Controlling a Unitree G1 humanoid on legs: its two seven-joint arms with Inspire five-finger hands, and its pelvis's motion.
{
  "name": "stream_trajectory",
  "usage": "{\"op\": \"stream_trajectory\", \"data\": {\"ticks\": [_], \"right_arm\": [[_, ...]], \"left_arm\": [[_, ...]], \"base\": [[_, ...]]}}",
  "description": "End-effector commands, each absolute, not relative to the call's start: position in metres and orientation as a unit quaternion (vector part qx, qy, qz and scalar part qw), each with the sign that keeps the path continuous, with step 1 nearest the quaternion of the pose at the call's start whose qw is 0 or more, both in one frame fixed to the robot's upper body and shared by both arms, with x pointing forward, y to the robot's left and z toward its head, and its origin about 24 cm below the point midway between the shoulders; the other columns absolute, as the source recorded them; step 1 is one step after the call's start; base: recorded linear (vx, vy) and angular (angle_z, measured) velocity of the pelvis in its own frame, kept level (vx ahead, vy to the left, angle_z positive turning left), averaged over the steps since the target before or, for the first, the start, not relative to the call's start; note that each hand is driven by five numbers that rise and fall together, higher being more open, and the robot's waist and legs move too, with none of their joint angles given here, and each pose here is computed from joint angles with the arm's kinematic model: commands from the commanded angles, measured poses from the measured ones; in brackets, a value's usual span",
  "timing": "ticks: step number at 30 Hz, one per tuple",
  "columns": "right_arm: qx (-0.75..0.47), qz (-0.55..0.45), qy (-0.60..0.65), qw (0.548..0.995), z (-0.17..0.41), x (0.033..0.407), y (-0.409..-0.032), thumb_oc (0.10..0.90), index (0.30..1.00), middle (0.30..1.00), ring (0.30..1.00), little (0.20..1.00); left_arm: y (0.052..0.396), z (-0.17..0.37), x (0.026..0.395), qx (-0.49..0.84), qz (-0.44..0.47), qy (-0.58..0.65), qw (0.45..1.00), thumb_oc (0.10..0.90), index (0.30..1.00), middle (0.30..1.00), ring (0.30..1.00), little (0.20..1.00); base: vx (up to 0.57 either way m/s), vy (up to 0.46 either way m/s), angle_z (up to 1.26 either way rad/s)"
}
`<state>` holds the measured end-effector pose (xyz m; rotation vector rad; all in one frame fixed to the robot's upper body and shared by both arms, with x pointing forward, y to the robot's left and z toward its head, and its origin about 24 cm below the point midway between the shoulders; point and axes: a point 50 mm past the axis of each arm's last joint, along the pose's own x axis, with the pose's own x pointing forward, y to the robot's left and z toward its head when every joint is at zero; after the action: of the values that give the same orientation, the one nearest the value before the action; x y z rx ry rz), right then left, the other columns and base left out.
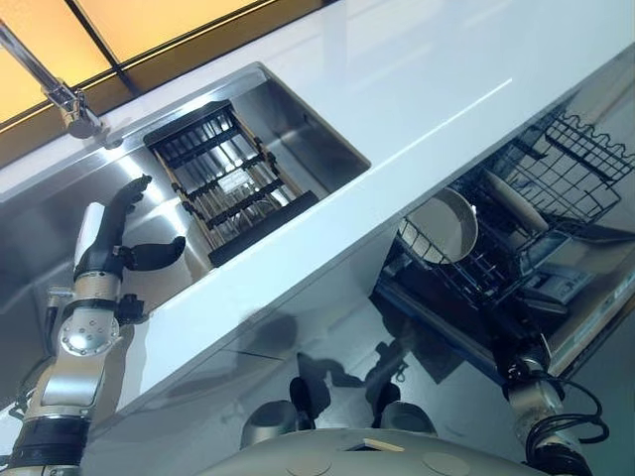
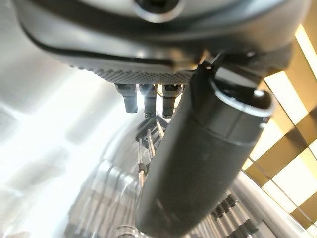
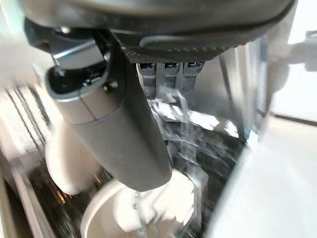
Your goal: Pick up plates and place into dishwasher.
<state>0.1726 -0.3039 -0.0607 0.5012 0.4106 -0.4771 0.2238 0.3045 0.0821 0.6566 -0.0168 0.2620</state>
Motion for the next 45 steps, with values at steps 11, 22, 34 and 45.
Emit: {"op": "stream_trajectory", "data": {"ticks": [11,22,34,45], "right_arm": [[0.225,0.119,-0.167,0.953,0.144,0.339,-0.162,0.800,0.900,0.900,0.900,0.900],[0.113,-0.054,-0.053,0.991,0.109,0.341,-0.200,0.800,0.900,0.900,0.900,0.900],[0.191,-0.282,0.018,0.940,0.027,0.254,-0.257,0.800,0.900,0.900,0.900,0.900],[-0.003,-0.457,0.027,0.889,0.018,0.190,-0.334,0.800,0.900,0.900,0.900,0.900]], "left_arm": [[0.285,0.143,0.254,0.359,0.100,-0.156,0.915,0.800,0.900,0.900,0.900,0.900],[0.288,0.148,0.258,0.362,0.090,-0.157,0.914,0.800,0.900,0.900,0.900,0.900],[0.303,0.132,0.236,0.347,0.148,-0.137,0.916,0.800,0.900,0.900,0.900,0.900],[0.319,0.139,0.220,0.354,0.179,-0.140,0.907,0.800,0.900,0.900,0.900,0.900]], "base": [[0.05,0.023,0.21],[0.00,0.012,0.08],[-0.06,0.036,-0.07],[-0.05,-0.007,-0.28]]}}
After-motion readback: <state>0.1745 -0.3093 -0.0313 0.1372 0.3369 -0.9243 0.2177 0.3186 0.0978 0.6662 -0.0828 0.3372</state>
